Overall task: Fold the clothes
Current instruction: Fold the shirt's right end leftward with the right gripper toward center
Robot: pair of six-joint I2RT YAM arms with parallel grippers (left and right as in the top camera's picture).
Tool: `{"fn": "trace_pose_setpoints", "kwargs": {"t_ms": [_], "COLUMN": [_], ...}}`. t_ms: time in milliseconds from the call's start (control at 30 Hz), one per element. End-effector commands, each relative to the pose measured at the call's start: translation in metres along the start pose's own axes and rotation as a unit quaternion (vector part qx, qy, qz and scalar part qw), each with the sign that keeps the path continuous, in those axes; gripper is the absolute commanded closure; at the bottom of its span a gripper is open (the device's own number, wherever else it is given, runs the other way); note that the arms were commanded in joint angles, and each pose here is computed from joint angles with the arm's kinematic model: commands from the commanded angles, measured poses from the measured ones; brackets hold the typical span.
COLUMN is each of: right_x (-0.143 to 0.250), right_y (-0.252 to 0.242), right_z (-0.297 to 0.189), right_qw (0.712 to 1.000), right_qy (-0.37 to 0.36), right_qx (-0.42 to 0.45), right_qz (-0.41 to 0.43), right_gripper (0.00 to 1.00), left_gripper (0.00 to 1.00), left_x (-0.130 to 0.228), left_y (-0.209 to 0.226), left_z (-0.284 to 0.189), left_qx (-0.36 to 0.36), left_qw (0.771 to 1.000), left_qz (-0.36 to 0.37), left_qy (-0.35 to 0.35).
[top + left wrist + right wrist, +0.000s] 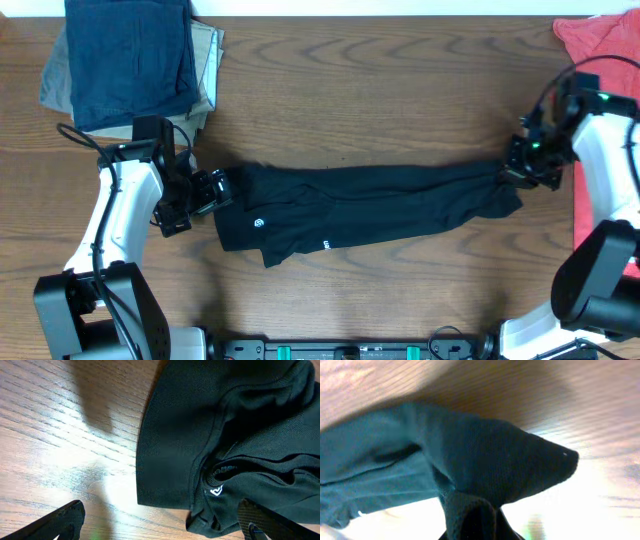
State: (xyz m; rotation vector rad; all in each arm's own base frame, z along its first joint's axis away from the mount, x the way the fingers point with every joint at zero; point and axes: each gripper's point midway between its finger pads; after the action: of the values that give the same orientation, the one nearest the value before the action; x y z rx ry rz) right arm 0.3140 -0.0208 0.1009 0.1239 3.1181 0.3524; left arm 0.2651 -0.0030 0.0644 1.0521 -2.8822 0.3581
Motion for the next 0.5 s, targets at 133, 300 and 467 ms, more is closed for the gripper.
{"fn": "trace_pose_setpoints", "kwargs": {"t_ms": [133,300,467], "right_x": [-0.004,0.0,0.01], "right_y": [0.066,0.107,0.142], "right_z": [0.01,0.021,0.036], "right_qw": [0.994,0.987,0.979], "right_qy": [-0.003,-0.007,-0.005], "right_qx": [0.004,0.001,-0.002], "right_qz": [-0.105,-0.16,-0.203], "right_gripper": [0.99,0.99,0.99], "left_gripper": [0.02,0.02,0.02], "left_x": [0.002,0.002,0.002], "left_y": [0.0,0.0,0.0], "left_z": [0.002,0.002,0.002], "left_qx": [0.003,0.003,0.003], "left_qw": [1.0,1.0,1.0], "left_qz": [0.003,0.003,0.003], "left_qy": [0.004,0.004,0.004]}}
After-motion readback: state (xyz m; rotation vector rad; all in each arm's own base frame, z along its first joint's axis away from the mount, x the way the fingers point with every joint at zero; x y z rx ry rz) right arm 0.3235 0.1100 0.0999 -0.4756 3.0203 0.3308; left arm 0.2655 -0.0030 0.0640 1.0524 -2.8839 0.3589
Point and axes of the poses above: each gripper's point midway between its finger pads, its own z axis out along the fingers, its own y axis along the line the jaws close on, x = y × z, and after that the axes turned 15 degrees about -z, right-handed
